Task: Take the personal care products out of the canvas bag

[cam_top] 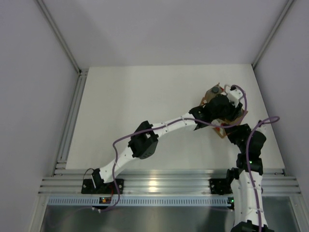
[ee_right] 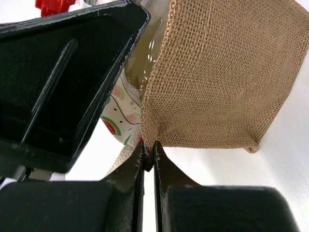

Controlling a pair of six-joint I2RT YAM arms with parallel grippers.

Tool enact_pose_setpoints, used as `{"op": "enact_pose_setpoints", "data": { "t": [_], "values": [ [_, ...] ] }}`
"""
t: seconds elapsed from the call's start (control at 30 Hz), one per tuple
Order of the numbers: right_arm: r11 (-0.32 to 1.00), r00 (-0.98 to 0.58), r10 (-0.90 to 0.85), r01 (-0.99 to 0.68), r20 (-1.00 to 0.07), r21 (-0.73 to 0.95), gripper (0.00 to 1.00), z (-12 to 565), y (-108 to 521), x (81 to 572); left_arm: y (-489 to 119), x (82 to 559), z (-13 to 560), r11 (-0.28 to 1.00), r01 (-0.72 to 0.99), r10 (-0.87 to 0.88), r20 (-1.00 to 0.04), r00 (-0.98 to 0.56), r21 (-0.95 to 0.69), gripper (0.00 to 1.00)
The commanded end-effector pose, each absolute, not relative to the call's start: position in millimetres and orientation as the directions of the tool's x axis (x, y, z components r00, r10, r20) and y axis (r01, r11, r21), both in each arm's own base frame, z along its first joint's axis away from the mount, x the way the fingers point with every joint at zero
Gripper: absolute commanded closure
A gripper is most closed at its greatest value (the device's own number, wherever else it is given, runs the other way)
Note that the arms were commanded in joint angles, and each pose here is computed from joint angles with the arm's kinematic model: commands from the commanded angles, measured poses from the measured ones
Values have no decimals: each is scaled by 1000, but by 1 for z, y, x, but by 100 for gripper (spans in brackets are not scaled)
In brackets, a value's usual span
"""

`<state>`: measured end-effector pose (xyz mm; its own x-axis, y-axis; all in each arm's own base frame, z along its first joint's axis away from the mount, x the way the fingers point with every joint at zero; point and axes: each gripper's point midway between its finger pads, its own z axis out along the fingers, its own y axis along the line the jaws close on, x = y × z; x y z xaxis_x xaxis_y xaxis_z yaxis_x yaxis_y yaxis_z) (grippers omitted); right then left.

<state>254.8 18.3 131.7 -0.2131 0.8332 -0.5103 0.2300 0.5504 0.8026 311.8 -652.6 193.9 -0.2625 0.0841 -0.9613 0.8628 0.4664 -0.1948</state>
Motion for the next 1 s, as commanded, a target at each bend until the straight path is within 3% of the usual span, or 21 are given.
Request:
{"op": "enact_pose_setpoints", "data": {
  "t": [0.0, 0.17, 0.7, 0.97],
  "values": [
    [543, -316, 826, 224, -466, 810, 100, 130, 35, 244, -651, 318, 204, 442, 881, 65, -974, -218, -168, 61],
    [544, -311, 826, 228, -469, 807, 100, 130, 34, 243, -650, 314, 210, 431, 885, 62, -973, -223, -176, 100],
    [537, -265, 839, 263, -475, 802, 100, 135, 24, 248, -632, 287, 351, 384, 908, -126, -984, -126, -165, 100],
    [540, -251, 839, 275, -483, 795, 100, 136, 20, 250, -619, 282, 393, 380, 911, -186, -978, -97, -163, 100]
  ]
}}
